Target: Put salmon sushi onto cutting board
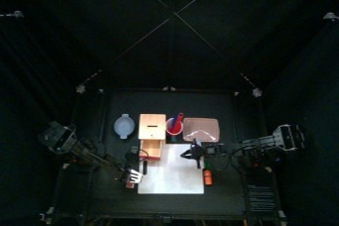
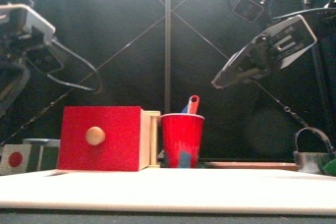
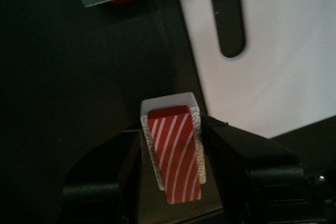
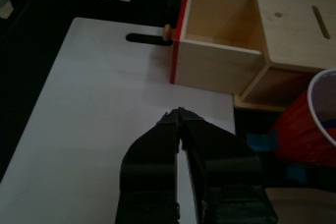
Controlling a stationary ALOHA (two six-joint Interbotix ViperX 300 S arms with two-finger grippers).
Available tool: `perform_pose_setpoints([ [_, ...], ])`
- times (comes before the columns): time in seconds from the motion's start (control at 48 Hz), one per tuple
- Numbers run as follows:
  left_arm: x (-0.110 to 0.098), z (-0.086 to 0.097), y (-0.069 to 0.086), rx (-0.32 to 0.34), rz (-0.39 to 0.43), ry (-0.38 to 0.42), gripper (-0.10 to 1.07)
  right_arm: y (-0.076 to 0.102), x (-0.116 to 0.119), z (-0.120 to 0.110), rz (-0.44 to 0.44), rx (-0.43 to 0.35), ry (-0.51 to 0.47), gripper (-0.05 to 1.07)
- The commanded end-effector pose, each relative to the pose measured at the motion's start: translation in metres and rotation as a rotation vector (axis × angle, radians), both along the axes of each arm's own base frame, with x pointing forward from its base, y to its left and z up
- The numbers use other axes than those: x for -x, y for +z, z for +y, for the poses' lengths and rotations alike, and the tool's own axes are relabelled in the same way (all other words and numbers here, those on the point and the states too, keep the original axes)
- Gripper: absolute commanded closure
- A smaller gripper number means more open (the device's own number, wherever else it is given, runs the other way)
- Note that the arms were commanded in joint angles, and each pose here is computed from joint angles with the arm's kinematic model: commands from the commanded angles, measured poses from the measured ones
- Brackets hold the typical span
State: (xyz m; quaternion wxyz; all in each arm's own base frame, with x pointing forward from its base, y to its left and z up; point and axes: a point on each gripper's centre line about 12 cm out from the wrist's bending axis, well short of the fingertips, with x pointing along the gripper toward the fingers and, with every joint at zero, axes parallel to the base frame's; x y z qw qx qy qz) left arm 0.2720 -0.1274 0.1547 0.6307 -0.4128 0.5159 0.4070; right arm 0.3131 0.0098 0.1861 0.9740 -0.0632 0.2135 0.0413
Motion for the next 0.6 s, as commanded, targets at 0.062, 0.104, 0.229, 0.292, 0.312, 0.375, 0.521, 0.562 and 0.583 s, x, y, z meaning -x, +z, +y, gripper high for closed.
perform_pose_setpoints([
  [0.062,-0.033,0.002,0.034,-0.044,-0.127,-0.026,0.38,0.010,-0.004,0.001,-0.032,0.002,0.003,1.00],
  [0.104,-0.043,0.003,0.035,-0.060,-0.144,-0.030,0.38,0.011,-0.004,0.001,-0.035,0.002,0.003,1.00],
  [0.229,-0.081,0.006,0.036,-0.075,-0.172,-0.025,0.38,0.012,0.000,0.001,-0.039,0.003,0.004,1.00],
  [0.292,-0.100,0.009,0.039,-0.070,-0.190,-0.039,0.38,0.012,0.003,0.000,-0.035,0.002,0.001,1.00],
  [0.312,-0.106,0.009,0.039,-0.069,-0.190,-0.042,0.38,0.011,0.005,0.000,-0.032,0.003,0.001,1.00],
  [0.375,-0.119,0.011,0.039,-0.064,-0.192,-0.046,0.38,0.012,0.011,0.000,-0.034,-0.001,-0.002,1.00],
  [0.521,-0.174,0.030,0.029,-0.058,-0.187,-0.060,0.38,0.015,0.049,-0.002,-0.022,0.001,-0.014,1.00],
  [0.562,-0.184,0.035,0.027,-0.050,-0.187,-0.056,0.38,0.017,0.059,-0.002,-0.028,-0.001,-0.016,1.00],
  [0.583,-0.188,0.038,0.025,-0.045,-0.183,-0.056,0.38,0.018,0.062,-0.003,-0.033,-0.001,-0.016,1.00],
])
